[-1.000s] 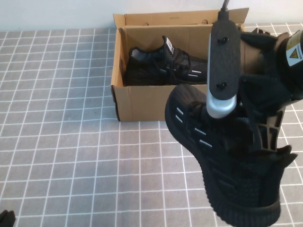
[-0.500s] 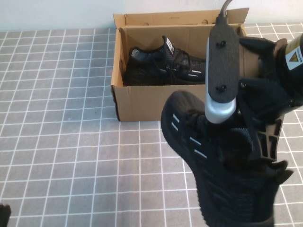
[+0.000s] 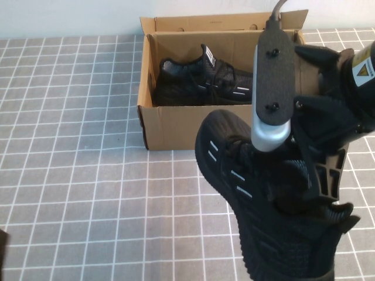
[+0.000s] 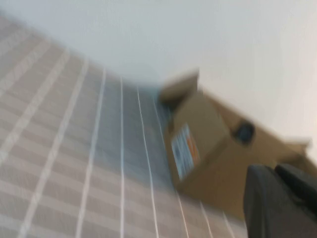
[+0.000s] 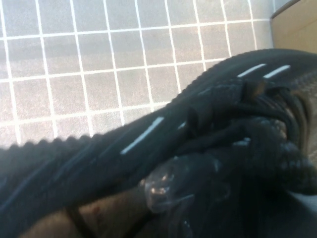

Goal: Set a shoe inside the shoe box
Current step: Hand over the shoe

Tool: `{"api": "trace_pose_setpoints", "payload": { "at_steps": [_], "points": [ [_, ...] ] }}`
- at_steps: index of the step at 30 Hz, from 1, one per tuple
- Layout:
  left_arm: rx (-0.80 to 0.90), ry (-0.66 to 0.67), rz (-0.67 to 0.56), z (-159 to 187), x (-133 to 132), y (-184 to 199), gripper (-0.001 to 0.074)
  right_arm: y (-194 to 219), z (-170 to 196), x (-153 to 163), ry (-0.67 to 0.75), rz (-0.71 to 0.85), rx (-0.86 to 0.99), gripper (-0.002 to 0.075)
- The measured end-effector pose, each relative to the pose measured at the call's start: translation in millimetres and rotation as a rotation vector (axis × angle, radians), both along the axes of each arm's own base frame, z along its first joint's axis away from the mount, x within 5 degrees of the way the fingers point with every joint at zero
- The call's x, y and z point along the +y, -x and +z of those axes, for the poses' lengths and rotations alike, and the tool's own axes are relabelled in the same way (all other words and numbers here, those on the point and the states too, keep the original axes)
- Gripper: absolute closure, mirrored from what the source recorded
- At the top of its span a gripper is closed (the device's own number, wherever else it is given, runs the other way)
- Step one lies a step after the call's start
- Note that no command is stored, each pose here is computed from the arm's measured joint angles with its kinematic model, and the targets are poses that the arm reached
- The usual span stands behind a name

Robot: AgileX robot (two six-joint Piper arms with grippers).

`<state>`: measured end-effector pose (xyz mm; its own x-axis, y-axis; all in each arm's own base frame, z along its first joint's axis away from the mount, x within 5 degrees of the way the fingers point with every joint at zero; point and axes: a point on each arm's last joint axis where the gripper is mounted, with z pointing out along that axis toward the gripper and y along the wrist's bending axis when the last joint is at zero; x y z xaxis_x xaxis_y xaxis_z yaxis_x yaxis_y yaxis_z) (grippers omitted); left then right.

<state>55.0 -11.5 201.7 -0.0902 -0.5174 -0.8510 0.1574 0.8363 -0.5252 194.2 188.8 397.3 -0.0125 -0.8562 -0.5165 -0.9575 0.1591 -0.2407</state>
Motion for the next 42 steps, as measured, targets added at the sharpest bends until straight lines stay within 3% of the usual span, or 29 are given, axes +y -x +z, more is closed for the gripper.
{"api": "trace_pose_setpoints", "payload": {
  "at_steps": [7,12,18,22,26,34,42],
  "points": [
    [0.205,-0.069,-0.161,21.2,-13.4,-4.6,0.0735,-5.3,-1.0,4.1,-0.022,-0.009,-0.024,0.0713],
    [0.317,-0.291,-0.284,55.6,-26.1,-29.2,0.0736,-16.3,-9.8,11.6,-0.014,-0.018,-0.033,0.0713],
    [0.436,-0.544,-0.448,93.0,-46.3,-85.5,0.0736,-26.9,-14.8,13.2,0.018,-0.033,-0.088,0.0713],
    [0.437,-0.636,-0.557,111.8,-63.1,-130.6,0.0736,-34.4,-14.3,7.8,0.012,-0.065,-0.107,0.0713],
    [0.414,-0.662,-0.770,122.0,-86.8,-166.5,0.0736,-45.7,-13.4,-4.5,0.005,-0.122,-0.118,0.0713],
    [0.190,-0.719,-1.126,136.8,-120.3,-207.6,0.0736,-62.9,-10.9,-25.5,0.008,-0.201,-0.145,0.0713],
    [0.095,-0.724,-1.320,152.1,-137.1,-238.4,0.0736,-63.0,3.4,-24.0,0.003,-0.032,-0.223,0.0714]
  ]
}}
